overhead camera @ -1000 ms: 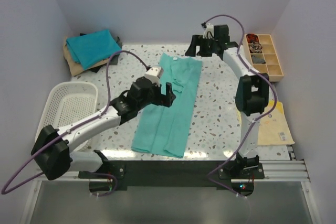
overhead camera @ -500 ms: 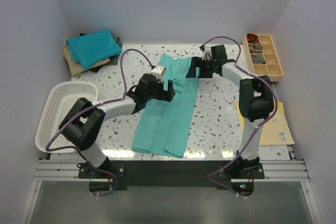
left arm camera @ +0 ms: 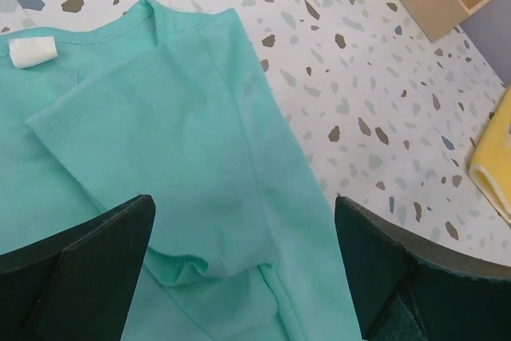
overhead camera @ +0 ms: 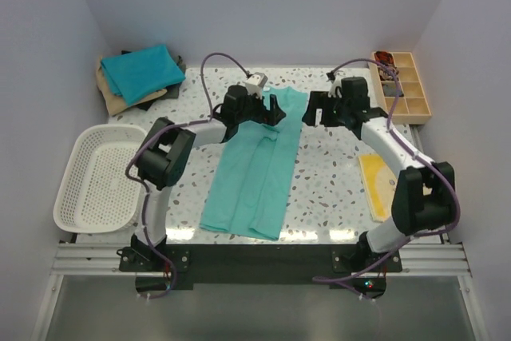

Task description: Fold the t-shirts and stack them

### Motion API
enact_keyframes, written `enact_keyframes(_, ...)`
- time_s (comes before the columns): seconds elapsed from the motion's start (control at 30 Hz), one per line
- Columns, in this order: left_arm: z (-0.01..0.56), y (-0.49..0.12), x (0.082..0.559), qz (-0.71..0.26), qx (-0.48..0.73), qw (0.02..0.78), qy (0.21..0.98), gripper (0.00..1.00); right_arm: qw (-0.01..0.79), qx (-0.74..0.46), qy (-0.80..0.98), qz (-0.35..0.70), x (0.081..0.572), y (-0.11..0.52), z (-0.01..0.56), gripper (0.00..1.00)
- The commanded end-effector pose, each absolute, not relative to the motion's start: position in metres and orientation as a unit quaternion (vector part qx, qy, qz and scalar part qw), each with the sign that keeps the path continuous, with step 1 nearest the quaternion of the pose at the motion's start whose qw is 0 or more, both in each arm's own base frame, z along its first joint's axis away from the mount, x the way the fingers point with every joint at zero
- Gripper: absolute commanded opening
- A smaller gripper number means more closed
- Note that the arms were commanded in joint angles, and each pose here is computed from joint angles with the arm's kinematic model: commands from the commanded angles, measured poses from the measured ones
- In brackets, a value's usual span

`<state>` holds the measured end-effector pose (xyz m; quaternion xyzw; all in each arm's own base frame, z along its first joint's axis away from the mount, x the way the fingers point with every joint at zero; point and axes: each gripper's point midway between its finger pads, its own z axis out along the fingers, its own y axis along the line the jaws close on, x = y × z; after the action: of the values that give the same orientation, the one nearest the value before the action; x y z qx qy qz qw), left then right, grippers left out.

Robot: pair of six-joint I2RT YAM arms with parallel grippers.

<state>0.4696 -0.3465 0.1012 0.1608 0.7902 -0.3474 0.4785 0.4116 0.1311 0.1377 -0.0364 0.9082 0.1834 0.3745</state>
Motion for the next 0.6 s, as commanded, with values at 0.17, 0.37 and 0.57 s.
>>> enact_keyframes(0.17,0.066,-0.347,0.533,-0.372,0.142,0.458,0.795,1.00,0.409,-0.033,0.891,0.196,0.374,0.126,0.177,0.87)
enact_keyframes(0.37,0.050,-0.329,0.576,-0.350,0.128,0.457,0.808,1.00,0.370,-0.071,0.897,0.232,0.344,0.144,0.174,0.87)
enact_keyframes(0.57,0.039,-0.315,0.611,-0.321,0.114,0.462,0.819,1.00,0.319,-0.094,0.909,0.250,0.313,0.162,0.150,0.87)
